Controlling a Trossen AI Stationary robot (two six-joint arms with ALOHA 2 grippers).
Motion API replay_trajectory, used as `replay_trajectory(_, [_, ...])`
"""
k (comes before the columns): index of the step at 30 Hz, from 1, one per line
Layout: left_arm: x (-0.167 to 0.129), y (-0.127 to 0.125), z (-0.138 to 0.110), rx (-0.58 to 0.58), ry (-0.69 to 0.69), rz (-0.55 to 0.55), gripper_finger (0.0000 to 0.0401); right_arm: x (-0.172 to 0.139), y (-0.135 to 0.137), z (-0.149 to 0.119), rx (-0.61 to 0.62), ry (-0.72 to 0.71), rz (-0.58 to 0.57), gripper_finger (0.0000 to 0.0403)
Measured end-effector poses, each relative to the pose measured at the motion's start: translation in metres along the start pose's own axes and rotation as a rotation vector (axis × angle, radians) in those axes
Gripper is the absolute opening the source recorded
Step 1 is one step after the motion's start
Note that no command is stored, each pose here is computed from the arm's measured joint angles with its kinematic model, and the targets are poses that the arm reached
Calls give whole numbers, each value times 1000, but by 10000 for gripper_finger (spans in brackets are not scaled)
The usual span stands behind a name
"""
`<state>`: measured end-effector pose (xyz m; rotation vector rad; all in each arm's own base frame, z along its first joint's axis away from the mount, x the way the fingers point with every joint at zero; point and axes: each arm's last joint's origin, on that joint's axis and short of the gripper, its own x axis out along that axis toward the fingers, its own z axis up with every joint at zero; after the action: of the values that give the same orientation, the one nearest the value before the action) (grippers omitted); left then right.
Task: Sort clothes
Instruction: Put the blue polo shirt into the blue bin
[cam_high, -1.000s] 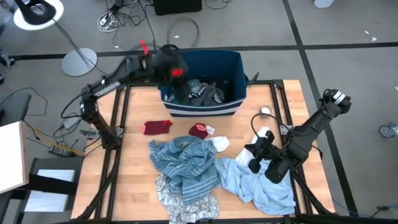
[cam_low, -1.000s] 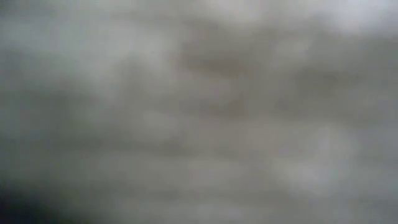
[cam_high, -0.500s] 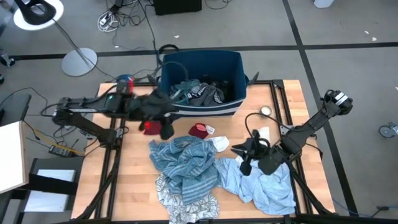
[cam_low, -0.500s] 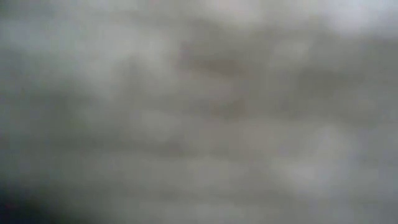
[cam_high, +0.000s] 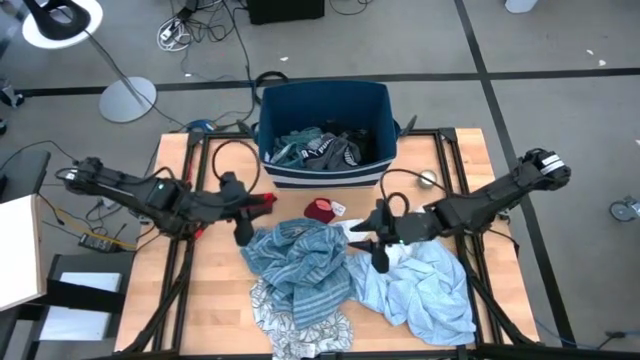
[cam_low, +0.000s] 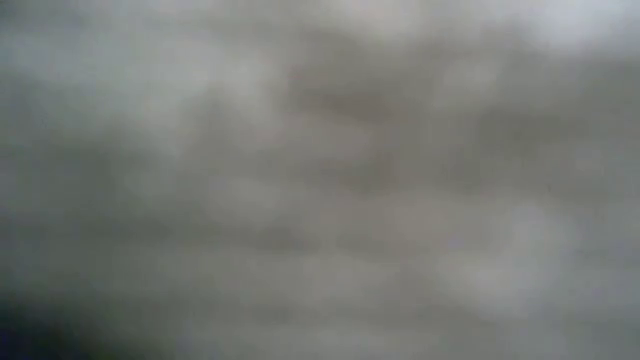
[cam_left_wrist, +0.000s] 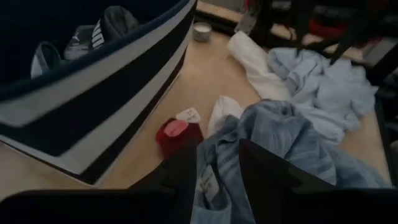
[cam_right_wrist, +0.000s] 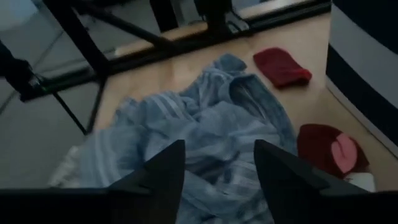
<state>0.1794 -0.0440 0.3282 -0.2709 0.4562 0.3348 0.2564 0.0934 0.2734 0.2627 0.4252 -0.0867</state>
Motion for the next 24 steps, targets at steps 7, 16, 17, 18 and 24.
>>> replay_trajectory(7, [5,4,-22,-41,-39,-1,126,39,-10,6,-50,105,46,217])
replay_trajectory(16, [7,4,-24,-41,-50,-8,126,85,-16,8,-135,337,14,204])
replay_trajectory(17, [7,4,-24,-41,-51,-9,126,90,-16,9,-144,352,8,202])
replay_trajectory(18, [7,4,-24,-41,-51,-8,126,94,-16,9,-152,368,4,200])
replay_trajectory(24, [7,4,-24,-40,-62,11,125,122,-10,12,-208,416,62,160])
